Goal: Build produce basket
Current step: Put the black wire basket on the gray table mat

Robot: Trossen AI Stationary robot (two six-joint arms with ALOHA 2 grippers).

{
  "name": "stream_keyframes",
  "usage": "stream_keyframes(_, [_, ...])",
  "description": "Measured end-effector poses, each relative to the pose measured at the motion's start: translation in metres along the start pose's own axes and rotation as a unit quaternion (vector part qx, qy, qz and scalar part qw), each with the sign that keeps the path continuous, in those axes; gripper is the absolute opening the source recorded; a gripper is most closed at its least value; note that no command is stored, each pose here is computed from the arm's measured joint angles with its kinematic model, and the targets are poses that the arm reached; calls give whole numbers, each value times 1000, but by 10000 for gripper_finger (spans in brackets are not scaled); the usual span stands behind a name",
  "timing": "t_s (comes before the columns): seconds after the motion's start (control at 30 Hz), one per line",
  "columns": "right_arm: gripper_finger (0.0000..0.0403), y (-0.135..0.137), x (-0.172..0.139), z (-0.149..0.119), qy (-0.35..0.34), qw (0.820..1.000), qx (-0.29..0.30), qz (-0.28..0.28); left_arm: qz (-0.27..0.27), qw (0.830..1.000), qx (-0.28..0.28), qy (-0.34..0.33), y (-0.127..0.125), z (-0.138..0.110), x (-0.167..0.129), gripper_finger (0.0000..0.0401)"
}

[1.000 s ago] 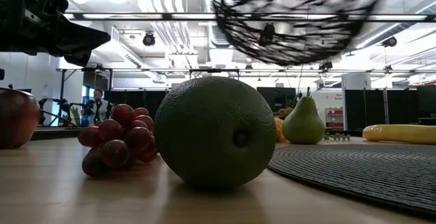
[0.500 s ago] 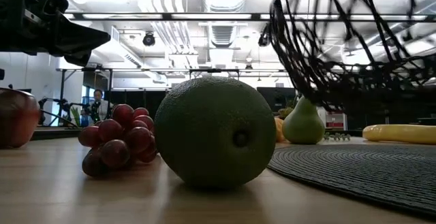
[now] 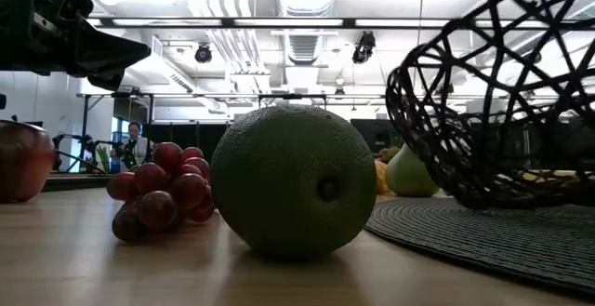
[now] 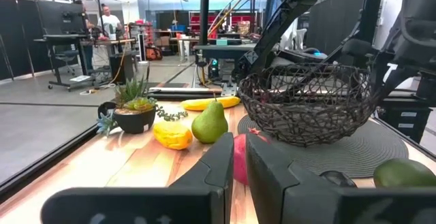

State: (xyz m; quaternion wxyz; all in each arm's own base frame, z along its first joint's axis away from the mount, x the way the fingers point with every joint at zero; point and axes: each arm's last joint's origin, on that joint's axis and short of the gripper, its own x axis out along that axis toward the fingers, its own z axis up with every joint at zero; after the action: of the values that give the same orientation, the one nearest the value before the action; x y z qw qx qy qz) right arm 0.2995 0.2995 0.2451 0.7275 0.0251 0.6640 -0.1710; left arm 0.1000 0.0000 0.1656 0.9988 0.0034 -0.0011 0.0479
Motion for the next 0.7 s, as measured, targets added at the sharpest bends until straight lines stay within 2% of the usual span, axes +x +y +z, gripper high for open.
stream_keyframes(0.5, [50,5,-5,-7,-1,1000,-5,22,0,1000,0,0,0,0,0,22])
stream_keyframes(0.7, [93,7,-6,-8,4,999,-11,33,0,1000,0,0,0,0,0,22])
